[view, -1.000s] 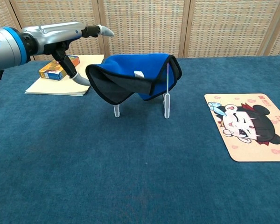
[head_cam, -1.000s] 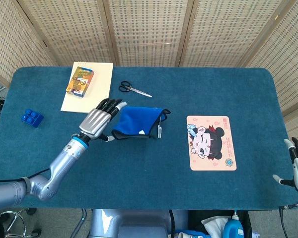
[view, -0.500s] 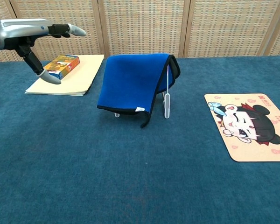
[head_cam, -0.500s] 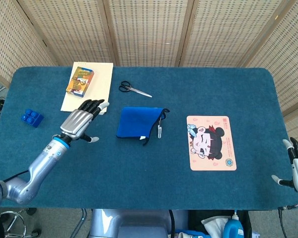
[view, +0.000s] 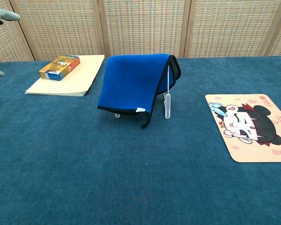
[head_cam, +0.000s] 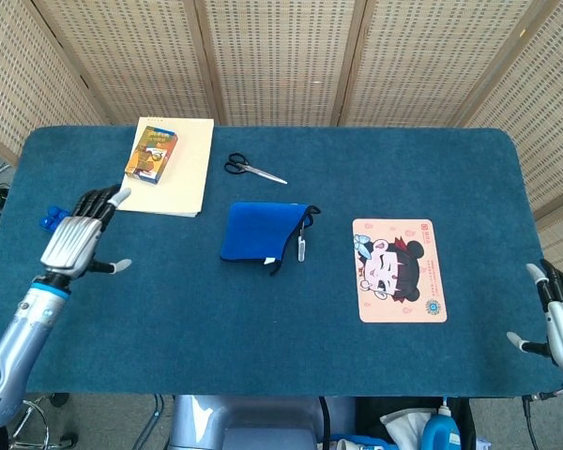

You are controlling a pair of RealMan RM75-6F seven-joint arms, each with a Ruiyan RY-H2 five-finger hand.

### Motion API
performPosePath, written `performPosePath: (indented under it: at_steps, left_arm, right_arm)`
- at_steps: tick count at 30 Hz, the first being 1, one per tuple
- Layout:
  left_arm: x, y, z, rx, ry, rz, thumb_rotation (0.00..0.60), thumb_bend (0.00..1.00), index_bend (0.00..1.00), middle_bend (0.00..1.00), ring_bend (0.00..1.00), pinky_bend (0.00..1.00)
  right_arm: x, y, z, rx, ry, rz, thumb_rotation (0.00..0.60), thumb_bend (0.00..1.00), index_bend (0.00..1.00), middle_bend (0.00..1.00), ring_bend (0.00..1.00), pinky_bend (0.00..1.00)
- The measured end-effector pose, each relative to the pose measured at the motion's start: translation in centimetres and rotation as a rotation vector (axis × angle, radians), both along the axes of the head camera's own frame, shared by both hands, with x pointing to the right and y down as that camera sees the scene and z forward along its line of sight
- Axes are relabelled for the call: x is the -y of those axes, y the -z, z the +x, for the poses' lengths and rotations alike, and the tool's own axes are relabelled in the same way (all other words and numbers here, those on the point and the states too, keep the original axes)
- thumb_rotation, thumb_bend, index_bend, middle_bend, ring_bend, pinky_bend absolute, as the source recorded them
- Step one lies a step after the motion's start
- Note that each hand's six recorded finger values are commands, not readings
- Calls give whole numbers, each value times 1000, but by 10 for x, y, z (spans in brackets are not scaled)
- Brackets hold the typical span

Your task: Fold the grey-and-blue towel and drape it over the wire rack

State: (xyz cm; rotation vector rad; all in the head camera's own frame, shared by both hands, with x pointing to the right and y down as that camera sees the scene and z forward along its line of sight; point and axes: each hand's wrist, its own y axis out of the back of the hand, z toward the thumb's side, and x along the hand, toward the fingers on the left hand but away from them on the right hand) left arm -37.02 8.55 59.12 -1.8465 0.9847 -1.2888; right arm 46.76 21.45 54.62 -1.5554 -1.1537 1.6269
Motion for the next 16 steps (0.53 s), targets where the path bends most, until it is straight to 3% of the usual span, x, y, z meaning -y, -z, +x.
performPosePath:
  at_steps: [8, 16]
  left_arm:
    - [-64, 28, -59, 74, 151, 58, 600, 179, 0, 0, 0, 0]
    - [-105, 51, -79, 234, 193, 105, 600, 180, 0, 0, 0, 0]
  right_arm:
    - [-1, 6, -8, 46, 23, 13, 600, 0, 0, 0, 0, 0]
    - [-2, 14, -8, 43, 39, 49, 600, 0, 0, 0, 0, 0]
